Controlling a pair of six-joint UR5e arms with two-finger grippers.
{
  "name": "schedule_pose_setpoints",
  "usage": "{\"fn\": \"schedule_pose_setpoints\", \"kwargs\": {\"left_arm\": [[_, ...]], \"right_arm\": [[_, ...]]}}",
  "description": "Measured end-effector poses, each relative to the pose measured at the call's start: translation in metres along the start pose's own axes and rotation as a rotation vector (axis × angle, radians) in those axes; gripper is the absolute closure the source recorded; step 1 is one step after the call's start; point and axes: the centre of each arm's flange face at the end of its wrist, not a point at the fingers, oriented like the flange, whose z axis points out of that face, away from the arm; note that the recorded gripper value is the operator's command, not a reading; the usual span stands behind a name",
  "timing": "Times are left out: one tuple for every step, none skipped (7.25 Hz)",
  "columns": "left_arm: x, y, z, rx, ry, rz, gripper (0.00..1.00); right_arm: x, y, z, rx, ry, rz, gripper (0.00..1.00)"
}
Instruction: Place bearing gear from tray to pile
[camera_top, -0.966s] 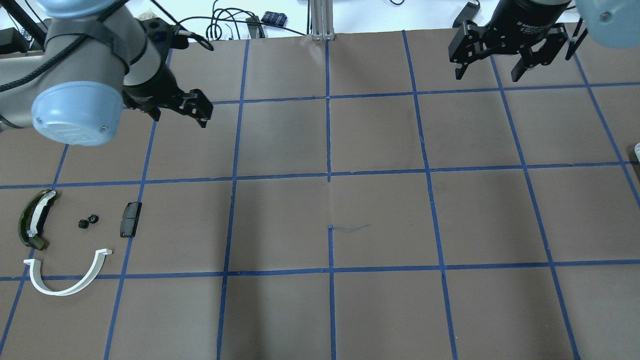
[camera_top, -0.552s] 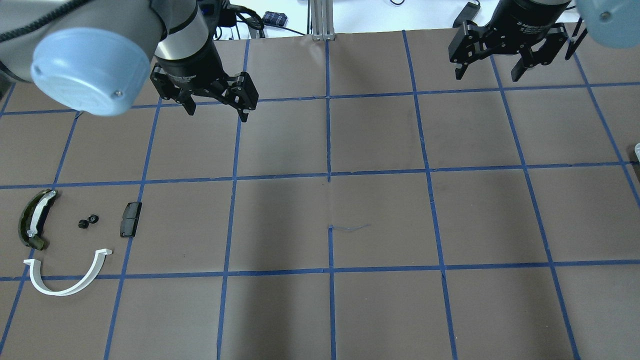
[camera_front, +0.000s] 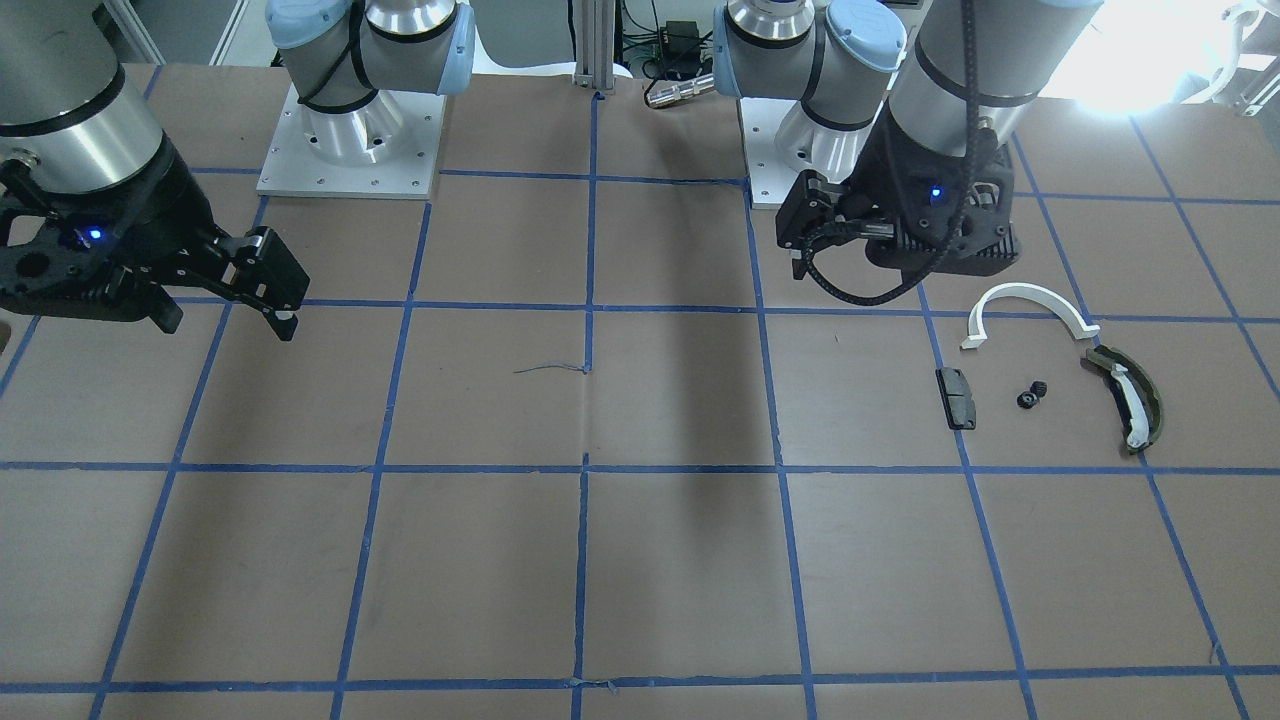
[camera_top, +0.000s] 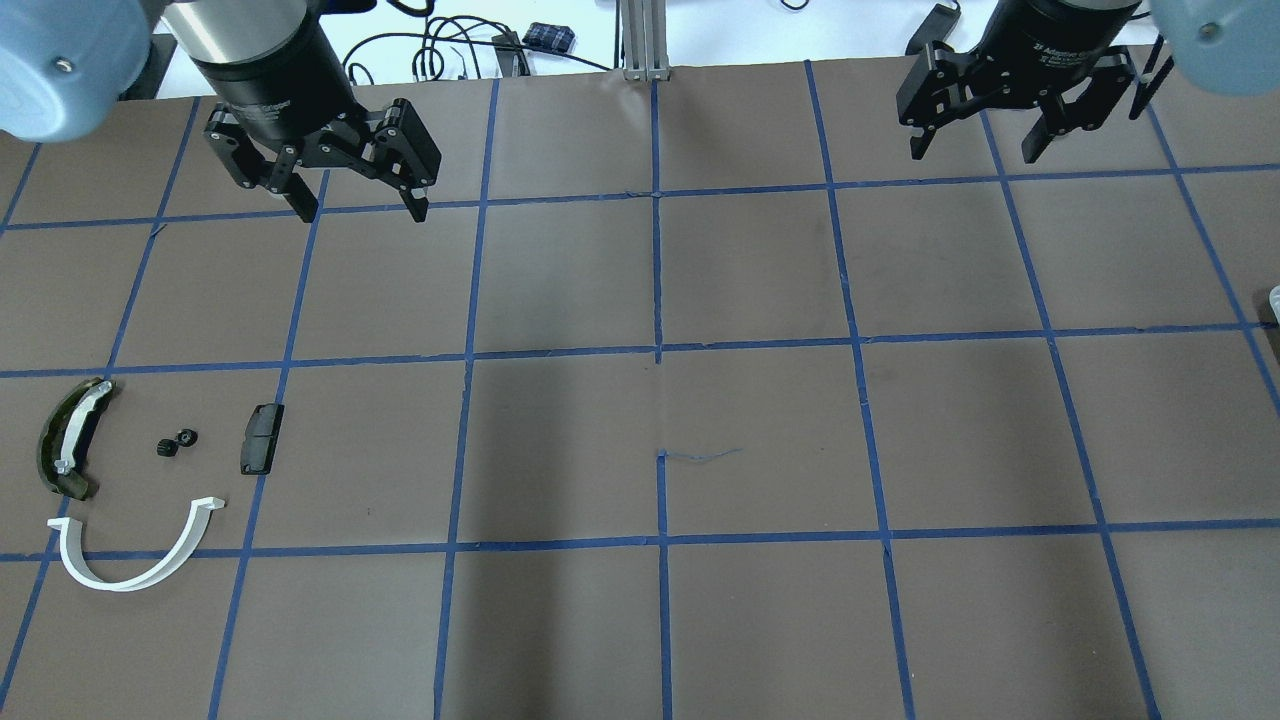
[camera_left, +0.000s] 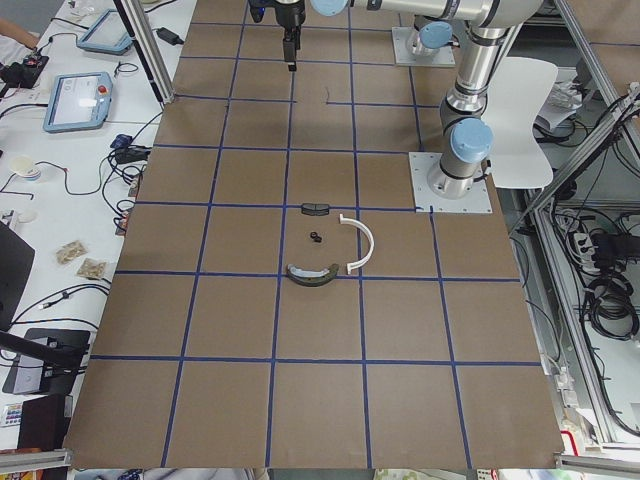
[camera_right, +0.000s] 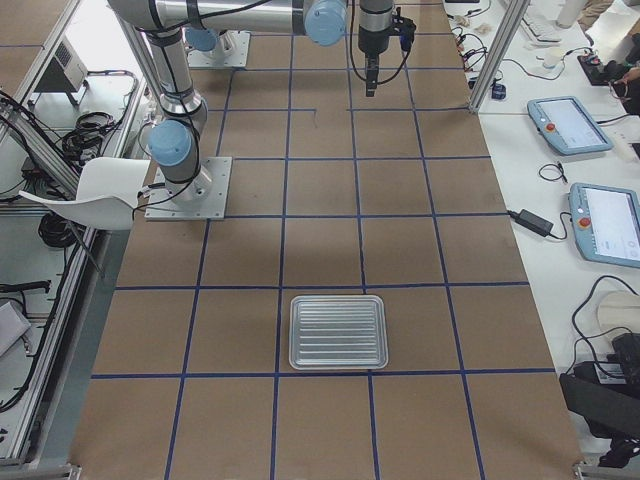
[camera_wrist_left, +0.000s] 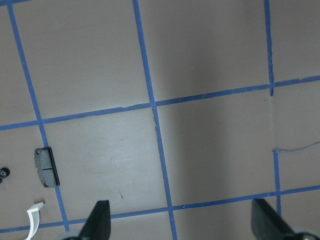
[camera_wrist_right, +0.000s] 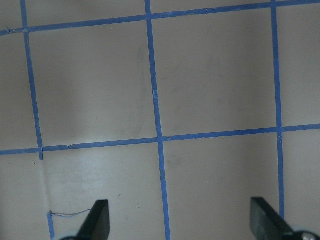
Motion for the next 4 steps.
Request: {"fn": "schedule_pose_setpoints", "kwargs": {"left_arm": [[0.005,0.006,-0.003,0.006,-0.006,-0.026,0.0],[0.017,0.013,-0.007,0.015,-0.019,-0.02,0.0],[0.029,0.019,-0.009,0.022,-0.031,0.001,0.0],[0.037,0.023,-0.008,0.026,-0.039,0.02,0.0]], "right_arm": [[0.0,0.0,0.0,0.0,0.0,0.0,0.0],[0.0,0.0,0.0,0.0,0.0,0.0,0.0],[0.0,0.0,0.0,0.0,0.0,0.0,0.0],[0.0,0.0,0.0,0.0,0.0,0.0,0.0]]}}
